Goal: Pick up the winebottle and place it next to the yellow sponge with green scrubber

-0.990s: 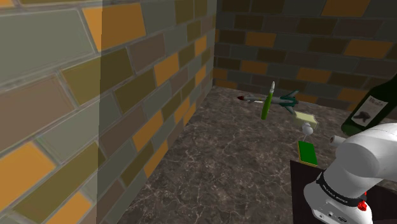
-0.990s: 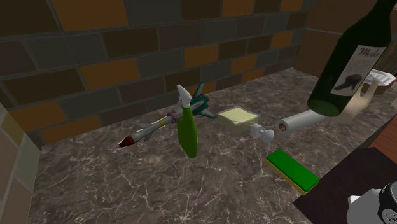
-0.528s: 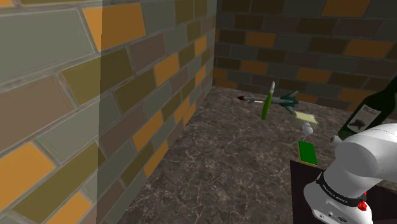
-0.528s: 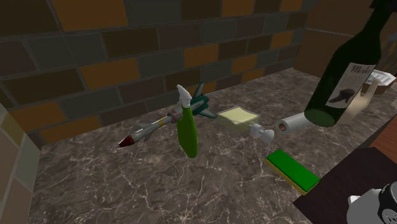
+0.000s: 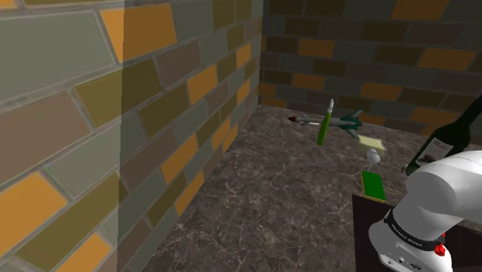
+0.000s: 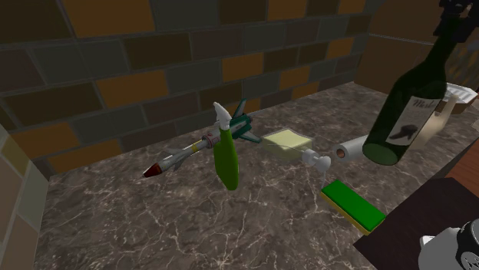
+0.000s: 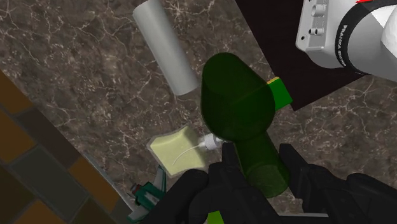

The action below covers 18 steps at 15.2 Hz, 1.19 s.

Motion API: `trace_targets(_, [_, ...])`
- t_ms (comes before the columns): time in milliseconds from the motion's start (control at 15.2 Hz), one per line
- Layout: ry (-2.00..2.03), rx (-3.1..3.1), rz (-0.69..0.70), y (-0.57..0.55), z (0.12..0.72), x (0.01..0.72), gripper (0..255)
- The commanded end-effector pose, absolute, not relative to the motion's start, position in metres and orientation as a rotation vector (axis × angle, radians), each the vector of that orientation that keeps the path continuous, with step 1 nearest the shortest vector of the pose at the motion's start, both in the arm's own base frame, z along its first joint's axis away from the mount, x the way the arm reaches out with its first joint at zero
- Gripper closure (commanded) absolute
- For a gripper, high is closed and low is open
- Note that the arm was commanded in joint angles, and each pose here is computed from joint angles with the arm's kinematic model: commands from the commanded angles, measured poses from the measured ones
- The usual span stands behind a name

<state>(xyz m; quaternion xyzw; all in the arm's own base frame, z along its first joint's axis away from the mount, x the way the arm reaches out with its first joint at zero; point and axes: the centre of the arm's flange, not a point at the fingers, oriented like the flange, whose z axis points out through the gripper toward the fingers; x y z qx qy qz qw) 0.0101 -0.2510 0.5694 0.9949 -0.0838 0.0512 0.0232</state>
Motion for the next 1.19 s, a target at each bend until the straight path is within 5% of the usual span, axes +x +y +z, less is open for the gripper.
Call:
trace_targets(0, [-0.259,3.08,0.159,-0.251,0.559,0.011,255])
trace_targets(1122, [-0.259,3.08,0.159,-0.251,0.469,0.011,255])
